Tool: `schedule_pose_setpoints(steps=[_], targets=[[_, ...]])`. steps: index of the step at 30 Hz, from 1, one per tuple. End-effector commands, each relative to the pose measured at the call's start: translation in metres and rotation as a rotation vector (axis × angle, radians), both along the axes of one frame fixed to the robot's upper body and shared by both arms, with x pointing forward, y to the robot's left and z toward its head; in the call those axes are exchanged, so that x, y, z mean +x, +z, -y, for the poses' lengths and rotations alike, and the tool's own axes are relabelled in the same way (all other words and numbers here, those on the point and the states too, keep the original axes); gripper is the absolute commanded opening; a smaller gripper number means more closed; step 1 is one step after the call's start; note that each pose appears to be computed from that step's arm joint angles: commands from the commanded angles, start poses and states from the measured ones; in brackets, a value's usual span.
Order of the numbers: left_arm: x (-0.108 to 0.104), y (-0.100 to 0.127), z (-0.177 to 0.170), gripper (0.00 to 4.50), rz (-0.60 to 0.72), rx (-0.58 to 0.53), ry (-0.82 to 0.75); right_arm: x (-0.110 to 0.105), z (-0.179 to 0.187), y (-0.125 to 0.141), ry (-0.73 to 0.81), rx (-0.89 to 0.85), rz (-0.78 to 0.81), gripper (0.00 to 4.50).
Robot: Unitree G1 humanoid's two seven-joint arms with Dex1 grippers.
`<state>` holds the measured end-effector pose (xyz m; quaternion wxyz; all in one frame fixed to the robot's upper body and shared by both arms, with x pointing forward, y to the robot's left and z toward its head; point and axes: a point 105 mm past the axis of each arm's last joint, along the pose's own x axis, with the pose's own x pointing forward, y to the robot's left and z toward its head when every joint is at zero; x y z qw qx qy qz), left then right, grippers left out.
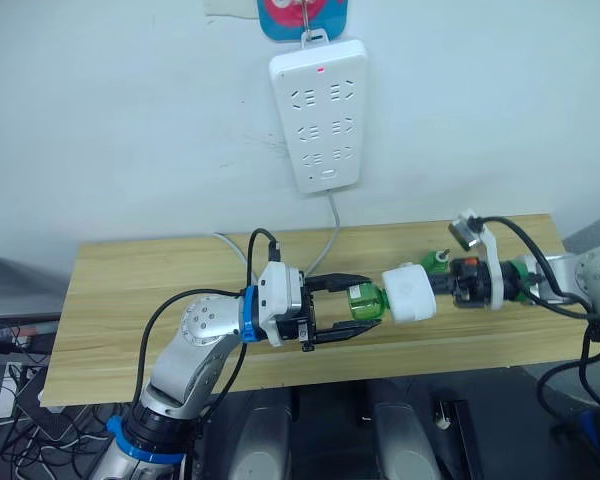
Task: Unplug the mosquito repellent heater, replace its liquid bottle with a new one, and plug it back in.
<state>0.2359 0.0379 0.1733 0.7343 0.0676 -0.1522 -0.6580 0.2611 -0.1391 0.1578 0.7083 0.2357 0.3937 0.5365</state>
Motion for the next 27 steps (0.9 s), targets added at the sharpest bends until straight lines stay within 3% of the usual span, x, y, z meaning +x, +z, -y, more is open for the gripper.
schedule_pose_setpoints(steps=[1,9,12,22,27], targets=[[-0.005,0.009,0.003,2.22,0.034,-0.033,-0.012,-0.023,-0.003,0.016,0.078,0.030,0.023,0.02],[0.002,0.007,0.004,2.22,0.039,-0.027,0.022,-0.055,-0.013,0.038,0.159,0.117,0.021,0.02],[0.005,0.005,0.003,2.22,0.017,-0.027,0.037,-0.057,-0.018,0.051,0.166,0.143,0.050,0.02],[0.002,0.000,0.006,2.22,0.014,-0.008,0.017,-0.033,-0.034,0.082,0.131,0.180,0.205,0.02],[-0.002,0.000,0.007,2.22,0.011,-0.002,-0.004,-0.012,-0.042,0.076,0.013,0.077,0.253,0.02]])
